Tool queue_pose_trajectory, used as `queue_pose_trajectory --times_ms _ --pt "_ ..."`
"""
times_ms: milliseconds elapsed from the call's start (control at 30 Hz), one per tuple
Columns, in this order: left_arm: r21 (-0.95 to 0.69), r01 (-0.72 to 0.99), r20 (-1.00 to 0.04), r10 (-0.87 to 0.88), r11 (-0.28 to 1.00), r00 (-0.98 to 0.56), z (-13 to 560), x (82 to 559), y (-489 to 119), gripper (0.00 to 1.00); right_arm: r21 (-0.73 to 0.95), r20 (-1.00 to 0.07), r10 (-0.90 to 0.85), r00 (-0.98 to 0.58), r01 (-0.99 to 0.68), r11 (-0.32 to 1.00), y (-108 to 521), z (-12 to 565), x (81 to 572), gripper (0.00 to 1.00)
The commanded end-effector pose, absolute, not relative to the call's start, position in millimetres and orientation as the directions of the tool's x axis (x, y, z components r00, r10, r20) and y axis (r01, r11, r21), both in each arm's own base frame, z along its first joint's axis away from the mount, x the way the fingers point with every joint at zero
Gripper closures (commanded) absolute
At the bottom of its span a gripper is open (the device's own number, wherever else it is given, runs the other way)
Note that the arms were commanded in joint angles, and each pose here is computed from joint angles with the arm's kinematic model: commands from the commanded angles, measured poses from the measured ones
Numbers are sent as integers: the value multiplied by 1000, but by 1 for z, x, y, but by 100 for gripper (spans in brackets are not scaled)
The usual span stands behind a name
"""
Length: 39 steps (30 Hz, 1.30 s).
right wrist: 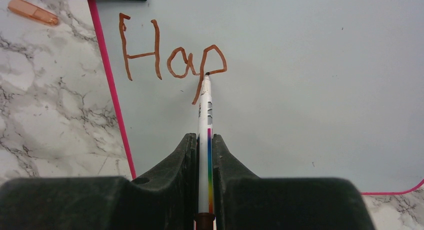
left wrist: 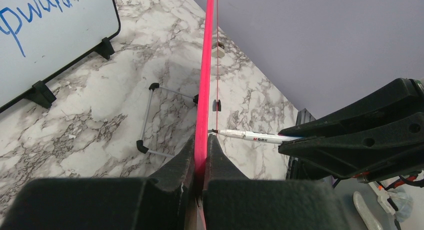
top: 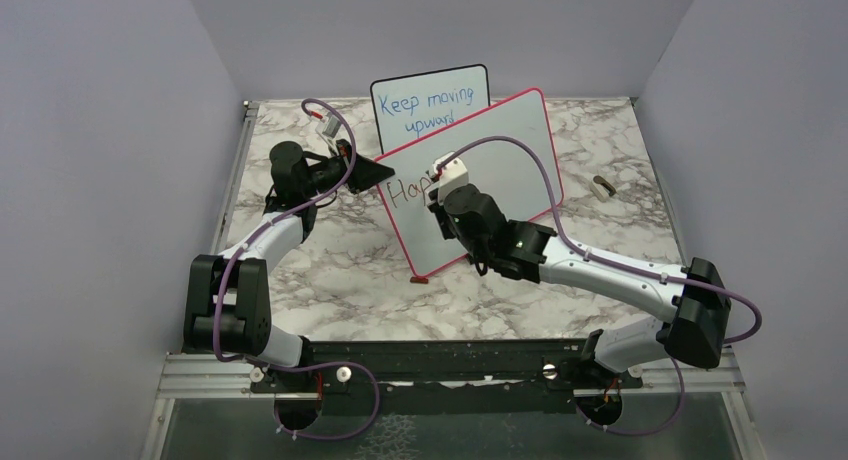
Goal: Write a sentence on the whiteboard
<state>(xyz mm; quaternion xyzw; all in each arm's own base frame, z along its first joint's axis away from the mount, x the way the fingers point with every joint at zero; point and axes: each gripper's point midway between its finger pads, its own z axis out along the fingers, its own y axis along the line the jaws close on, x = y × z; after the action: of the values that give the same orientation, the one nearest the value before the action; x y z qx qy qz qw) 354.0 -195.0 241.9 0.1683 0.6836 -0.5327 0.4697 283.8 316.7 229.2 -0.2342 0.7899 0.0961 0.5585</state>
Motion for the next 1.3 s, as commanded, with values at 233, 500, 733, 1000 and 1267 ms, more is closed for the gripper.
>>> queue_pose_trajectory --times_ms 233,500,733,1000,1267 --pt "-562 735 -827 -238 379 -510 229 353 -198 100 -76 -938 -228 -262 -483 872 317 239 282 99" --pt "-562 735 -827 -239 381 -509 230 353 -197 100 -103 -951 -213 -223 -422 901 301 259 288 99" --pt "-561 735 -828 -239 381 -508 230 354 -197 100 -113 -954 -206 -216 -380 918 291 261 297 99" --pt "-562 734 -827 -239 381 -509 230 353 -197 100 -113 -955 -208 -209 -394 912 297 263 302 99" --pt "-563 734 -826 -238 379 -511 229 353 -197 100 -110 -959 -206 -197 -411 905 304 268 304 99"
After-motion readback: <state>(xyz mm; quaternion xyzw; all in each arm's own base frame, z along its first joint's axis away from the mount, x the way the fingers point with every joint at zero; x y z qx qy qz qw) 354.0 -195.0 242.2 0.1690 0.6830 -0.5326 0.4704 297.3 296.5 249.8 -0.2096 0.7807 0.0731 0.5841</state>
